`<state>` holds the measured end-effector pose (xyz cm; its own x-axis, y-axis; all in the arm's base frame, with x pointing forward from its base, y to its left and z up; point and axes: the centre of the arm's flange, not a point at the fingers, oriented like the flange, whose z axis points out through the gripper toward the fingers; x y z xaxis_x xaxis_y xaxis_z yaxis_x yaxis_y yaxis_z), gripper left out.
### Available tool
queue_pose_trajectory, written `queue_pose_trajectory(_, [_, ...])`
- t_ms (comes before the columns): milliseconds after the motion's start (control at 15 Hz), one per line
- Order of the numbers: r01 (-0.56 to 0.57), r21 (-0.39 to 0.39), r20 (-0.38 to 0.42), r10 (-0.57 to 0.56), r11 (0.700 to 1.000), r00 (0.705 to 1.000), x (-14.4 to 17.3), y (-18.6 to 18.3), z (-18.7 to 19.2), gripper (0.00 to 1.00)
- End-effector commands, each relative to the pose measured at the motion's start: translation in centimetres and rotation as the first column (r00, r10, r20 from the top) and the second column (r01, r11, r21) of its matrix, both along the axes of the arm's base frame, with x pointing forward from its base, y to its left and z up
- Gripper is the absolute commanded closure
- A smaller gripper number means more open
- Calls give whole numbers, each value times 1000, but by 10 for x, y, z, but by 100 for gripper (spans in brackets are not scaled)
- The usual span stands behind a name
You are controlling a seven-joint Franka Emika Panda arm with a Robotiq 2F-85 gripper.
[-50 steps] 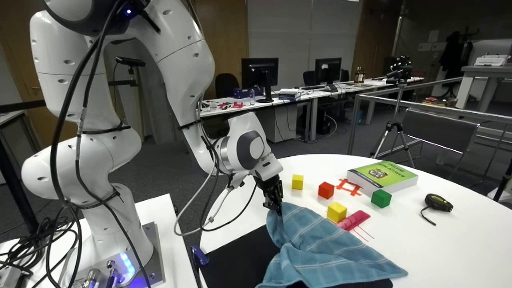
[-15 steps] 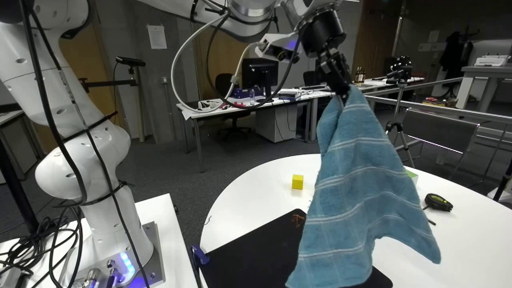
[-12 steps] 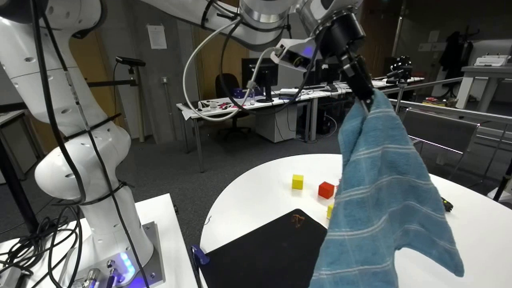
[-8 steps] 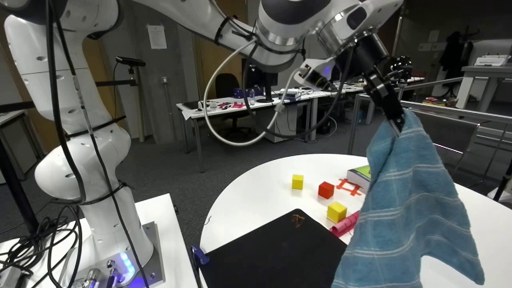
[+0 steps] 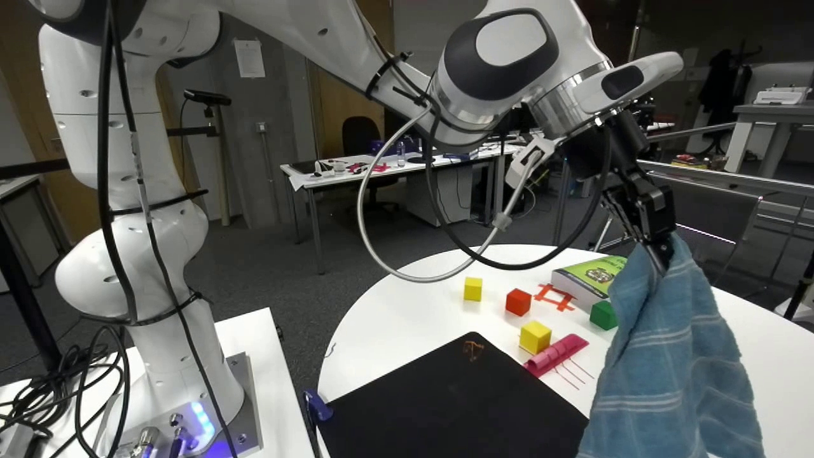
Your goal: Unfold the kitchen towel
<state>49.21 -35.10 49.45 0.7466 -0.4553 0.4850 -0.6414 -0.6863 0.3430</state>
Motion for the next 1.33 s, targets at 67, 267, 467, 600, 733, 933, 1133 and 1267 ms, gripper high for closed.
queue_pose_trajectory(67, [-146, -13, -40, 146, 989, 989, -4, 10, -7, 99])
queue_pose_trajectory(267, [-241, -16, -80, 239, 970, 968, -10, 30, -21, 99])
queue_pose_trajectory(467, [-316, -3, -113, 313, 949, 943, -22, 55, -40, 99])
queue_pose_trajectory(600, [-318, 27, -145, 318, 948, 937, -35, 72, -51, 99])
queue_pose_trajectory(733, [-301, 57, -173, 306, 952, 936, -50, 87, -60, 99])
queue_pose_trajectory(933, [-255, 115, -202, 274, 960, 941, -73, 105, -70, 99])
queue_pose_trajectory(1133, [-169, 187, -235, 211, 968, 949, -96, 126, -76, 99])
queue_pose_trajectory(1267, [-100, 239, -261, 163, 966, 951, -107, 143, -81, 99])
